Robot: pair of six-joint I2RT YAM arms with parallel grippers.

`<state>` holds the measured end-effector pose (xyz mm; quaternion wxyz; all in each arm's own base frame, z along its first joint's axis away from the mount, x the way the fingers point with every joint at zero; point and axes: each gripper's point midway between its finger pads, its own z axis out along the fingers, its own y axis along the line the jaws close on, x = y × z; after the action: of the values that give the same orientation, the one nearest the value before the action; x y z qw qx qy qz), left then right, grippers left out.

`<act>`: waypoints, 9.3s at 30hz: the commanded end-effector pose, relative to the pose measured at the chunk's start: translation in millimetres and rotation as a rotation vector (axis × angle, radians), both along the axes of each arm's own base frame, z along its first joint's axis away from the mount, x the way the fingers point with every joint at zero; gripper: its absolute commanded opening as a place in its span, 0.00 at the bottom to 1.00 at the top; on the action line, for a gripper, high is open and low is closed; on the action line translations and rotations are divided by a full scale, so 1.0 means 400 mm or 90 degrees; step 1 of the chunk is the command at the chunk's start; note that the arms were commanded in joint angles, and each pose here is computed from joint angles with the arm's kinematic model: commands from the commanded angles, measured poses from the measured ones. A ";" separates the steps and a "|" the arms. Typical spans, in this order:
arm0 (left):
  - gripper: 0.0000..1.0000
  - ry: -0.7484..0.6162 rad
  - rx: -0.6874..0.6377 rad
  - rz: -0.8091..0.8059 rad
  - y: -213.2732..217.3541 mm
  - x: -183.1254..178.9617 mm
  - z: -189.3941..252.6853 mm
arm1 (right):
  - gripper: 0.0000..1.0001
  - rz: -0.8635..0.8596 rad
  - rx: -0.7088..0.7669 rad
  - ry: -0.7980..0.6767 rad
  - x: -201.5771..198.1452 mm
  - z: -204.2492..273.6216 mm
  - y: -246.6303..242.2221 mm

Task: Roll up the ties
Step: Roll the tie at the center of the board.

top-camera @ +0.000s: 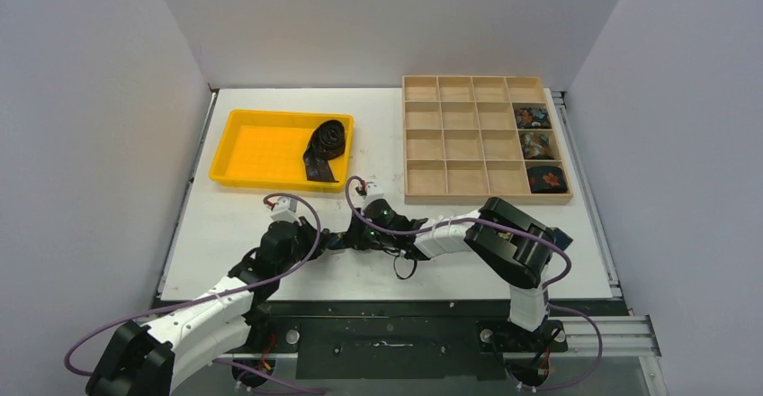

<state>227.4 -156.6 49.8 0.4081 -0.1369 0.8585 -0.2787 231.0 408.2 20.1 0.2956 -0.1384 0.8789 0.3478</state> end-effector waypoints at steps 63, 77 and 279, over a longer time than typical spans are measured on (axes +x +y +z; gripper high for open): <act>0.00 -0.084 0.183 -0.062 -0.076 0.040 0.131 | 0.05 0.095 0.141 0.060 -0.037 -0.024 0.113; 0.00 -0.050 0.409 -0.013 -0.013 0.059 0.103 | 0.06 0.066 0.139 0.016 -0.008 0.083 0.032; 0.37 0.104 -0.130 -0.083 -0.068 0.049 -0.058 | 0.05 0.067 0.236 0.137 0.060 -0.018 -0.070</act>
<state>252.4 -181.6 29.2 0.3088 -0.1576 0.8602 -0.3739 251.8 383.9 24.5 0.1988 -0.0827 0.8125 0.5417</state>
